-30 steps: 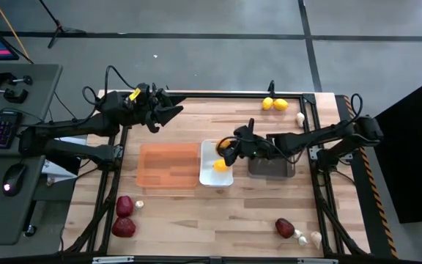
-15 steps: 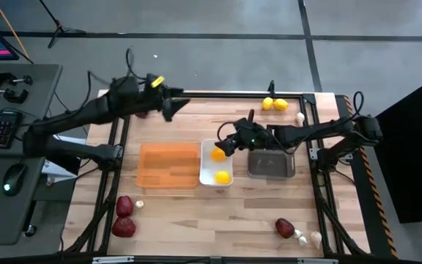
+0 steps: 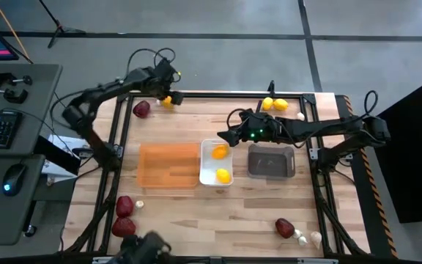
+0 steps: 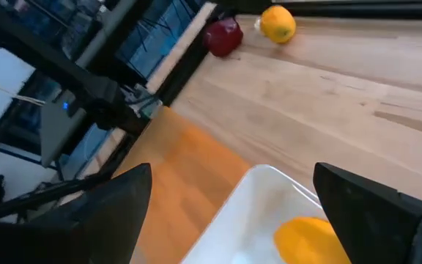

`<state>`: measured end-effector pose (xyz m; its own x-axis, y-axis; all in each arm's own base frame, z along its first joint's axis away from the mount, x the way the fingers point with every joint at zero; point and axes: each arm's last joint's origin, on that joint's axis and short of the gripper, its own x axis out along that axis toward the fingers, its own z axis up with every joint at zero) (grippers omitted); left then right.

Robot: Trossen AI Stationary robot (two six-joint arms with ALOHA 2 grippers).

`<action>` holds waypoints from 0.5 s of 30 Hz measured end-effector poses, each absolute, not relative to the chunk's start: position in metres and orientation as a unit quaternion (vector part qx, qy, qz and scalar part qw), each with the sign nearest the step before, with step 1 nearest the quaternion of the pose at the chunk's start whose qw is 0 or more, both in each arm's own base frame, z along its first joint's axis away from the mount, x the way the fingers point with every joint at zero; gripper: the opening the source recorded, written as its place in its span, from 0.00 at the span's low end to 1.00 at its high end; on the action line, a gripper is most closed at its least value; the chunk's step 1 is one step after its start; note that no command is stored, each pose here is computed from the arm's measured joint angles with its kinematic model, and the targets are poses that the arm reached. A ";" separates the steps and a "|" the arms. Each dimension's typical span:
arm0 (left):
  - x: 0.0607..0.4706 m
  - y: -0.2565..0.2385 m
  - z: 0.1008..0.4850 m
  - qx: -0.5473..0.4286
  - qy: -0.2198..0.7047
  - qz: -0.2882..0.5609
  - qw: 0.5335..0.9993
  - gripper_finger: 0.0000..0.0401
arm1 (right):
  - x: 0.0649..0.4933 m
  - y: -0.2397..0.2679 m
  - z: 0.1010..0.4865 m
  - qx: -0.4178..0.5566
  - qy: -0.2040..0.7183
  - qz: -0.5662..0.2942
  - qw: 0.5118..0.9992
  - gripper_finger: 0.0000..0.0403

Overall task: Sort produce into baskets
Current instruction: Put the yellow lemon into the white bin

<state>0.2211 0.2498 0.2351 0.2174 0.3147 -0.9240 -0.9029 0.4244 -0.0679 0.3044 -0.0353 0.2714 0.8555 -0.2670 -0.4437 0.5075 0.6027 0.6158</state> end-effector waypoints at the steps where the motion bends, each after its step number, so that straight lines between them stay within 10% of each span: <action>1: 0.221 0.259 0.231 -0.319 0.464 0.434 0.703 0.73 | 0.304 -0.035 0.272 0.392 0.153 -0.220 0.880 0.91; 15: 0.238 0.300 0.214 -0.161 0.617 0.314 0.703 0.73 | 0.304 -0.017 0.272 0.388 0.128 -0.265 0.873 0.91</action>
